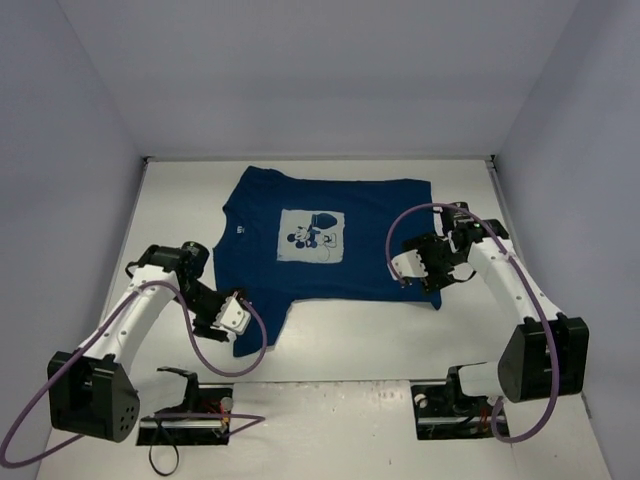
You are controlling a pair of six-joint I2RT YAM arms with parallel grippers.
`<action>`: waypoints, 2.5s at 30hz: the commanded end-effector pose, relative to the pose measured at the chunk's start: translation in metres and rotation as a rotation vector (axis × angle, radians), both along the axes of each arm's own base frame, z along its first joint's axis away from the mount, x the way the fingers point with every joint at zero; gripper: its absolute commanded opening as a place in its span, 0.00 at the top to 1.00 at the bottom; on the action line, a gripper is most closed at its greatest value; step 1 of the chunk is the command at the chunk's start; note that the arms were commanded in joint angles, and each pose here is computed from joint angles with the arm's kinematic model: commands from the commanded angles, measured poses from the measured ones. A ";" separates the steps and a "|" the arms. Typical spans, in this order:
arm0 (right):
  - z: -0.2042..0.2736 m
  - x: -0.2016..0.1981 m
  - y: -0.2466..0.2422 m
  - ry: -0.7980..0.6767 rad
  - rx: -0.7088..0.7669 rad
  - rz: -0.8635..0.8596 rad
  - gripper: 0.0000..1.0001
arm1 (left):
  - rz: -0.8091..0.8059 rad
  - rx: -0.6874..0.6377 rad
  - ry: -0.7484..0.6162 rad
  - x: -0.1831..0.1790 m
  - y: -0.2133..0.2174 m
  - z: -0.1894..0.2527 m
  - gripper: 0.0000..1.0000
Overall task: Fold and stack the t-shirts
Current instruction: Flatten out the tshirt
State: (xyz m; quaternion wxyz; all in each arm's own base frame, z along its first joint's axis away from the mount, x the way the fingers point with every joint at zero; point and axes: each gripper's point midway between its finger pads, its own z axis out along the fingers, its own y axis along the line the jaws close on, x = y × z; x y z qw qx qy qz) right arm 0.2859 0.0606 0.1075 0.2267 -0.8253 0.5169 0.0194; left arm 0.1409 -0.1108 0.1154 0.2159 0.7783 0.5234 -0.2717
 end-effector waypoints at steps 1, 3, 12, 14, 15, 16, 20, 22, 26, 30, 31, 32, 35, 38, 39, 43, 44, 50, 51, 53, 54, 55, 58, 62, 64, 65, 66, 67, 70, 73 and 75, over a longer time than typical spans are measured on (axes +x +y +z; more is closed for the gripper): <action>0.038 0.001 0.026 -0.034 0.130 -0.028 0.27 | -0.053 -0.057 -0.080 -0.007 -0.001 0.027 0.41; 0.037 0.000 0.028 -0.018 0.138 -0.045 0.29 | -0.062 -0.097 -0.131 -0.001 -0.013 0.038 0.41; 0.023 0.003 0.026 0.149 0.191 -0.297 0.39 | 0.170 0.179 -0.096 0.044 -0.075 0.013 0.57; 0.024 0.003 0.024 0.161 0.208 -0.336 0.40 | 0.292 0.278 -0.098 0.054 -0.074 0.000 0.61; 0.024 0.003 0.021 0.171 0.222 -0.364 0.40 | 0.326 0.320 -0.095 0.054 -0.076 -0.006 0.64; 0.023 0.002 0.017 0.180 0.229 -0.389 0.40 | 0.356 0.345 -0.072 0.052 -0.077 -0.010 0.65; 0.018 -0.001 0.004 0.191 0.230 -0.440 0.40 | 0.411 0.424 -0.011 0.034 -0.078 -0.027 0.67; 0.014 -0.002 -0.004 0.197 0.225 -0.468 0.40 | 0.400 0.438 -0.015 0.025 -0.077 -0.032 0.67; 0.008 -0.001 -0.018 0.201 0.214 -0.507 0.40 | 0.420 0.449 -0.078 0.017 -0.073 -0.041 0.67; 0.002 0.002 -0.031 0.211 0.200 -0.546 0.40 | 0.499 0.457 -0.117 0.023 -0.079 -0.046 0.66; 0.001 0.002 -0.033 0.212 0.197 -0.551 0.40 | 0.525 0.465 -0.131 0.027 -0.079 -0.048 0.66; -0.001 0.001 -0.034 0.215 0.194 -0.554 0.40 | 0.556 0.468 -0.150 0.031 -0.080 -0.048 0.66; -0.005 -0.002 -0.041 0.214 0.177 -0.563 0.40 | 0.631 0.447 -0.208 0.042 -0.083 -0.046 0.66; -0.008 -0.005 -0.047 0.215 0.165 -0.572 0.40 | 0.668 0.407 -0.251 0.047 -0.089 -0.038 0.62; -0.009 -0.006 -0.048 0.214 0.162 -0.573 0.40 | 0.674 0.400 -0.264 0.047 -0.091 -0.037 0.60; -0.015 -0.010 -0.052 0.221 0.149 -0.572 0.40 | 0.647 0.416 -0.311 0.041 -0.097 -0.044 0.60; -0.016 -0.010 -0.054 0.221 0.144 -0.571 0.40 | 0.650 0.421 -0.325 0.042 -0.099 -0.047 0.60; -0.020 -0.010 -0.059 0.225 0.123 -0.570 0.40 | 0.643 0.436 -0.378 0.038 -0.109 -0.056 0.56; -0.020 -0.009 -0.060 0.224 0.121 -0.572 0.40 | 0.640 0.453 -0.384 0.038 -0.110 -0.059 0.54; -0.020 -0.007 -0.061 0.224 0.121 -0.574 0.40 | 0.638 0.484 -0.391 0.038 -0.109 -0.066 0.53; -0.019 -0.005 -0.062 0.221 0.122 -0.573 0.40 | 0.636 0.503 -0.394 0.039 -0.108 -0.070 0.53; -0.018 -0.004 -0.062 0.219 0.123 -0.572 0.41 | 0.634 0.521 -0.396 0.039 -0.107 -0.074 0.53; -0.017 -0.001 -0.063 0.214 0.127 -0.573 0.41 | 0.619 0.558 -0.397 0.039 -0.103 -0.084 0.55; -0.018 -0.001 -0.065 0.216 0.130 -0.573 0.41 | 0.604 0.609 -0.386 0.040 -0.092 -0.095 0.69; -0.018 0.000 -0.065 0.215 0.130 -0.570 0.42 | 0.603 0.641 -0.370 0.042 -0.083 -0.100 0.81; -0.018 0.001 -0.065 0.215 0.131 -0.567 0.42 | 0.607 0.650 -0.352 0.043 -0.080 -0.101 0.88; -0.018 0.002 -0.065 0.216 0.133 -0.567 0.42 | 0.608 0.652 -0.338 0.043 -0.080 -0.101 0.91; -0.018 0.003 -0.065 0.216 0.135 -0.567 0.42 | 0.610 0.645 -0.324 0.044 -0.081 -0.097 0.97; -0.017 0.005 -0.065 0.215 0.139 -0.568 0.43 | 0.602 0.597 -0.253 0.039 -0.086 -0.084 1.00; -0.017 0.005 -0.065 0.214 0.135 -0.568 0.43 | 0.618 0.486 -0.182 0.042 -0.099 -0.055 1.00; -0.017 0.005 -0.065 0.215 0.133 -0.567 0.43 | 0.628 0.405 -0.154 0.043 -0.103 -0.031 1.00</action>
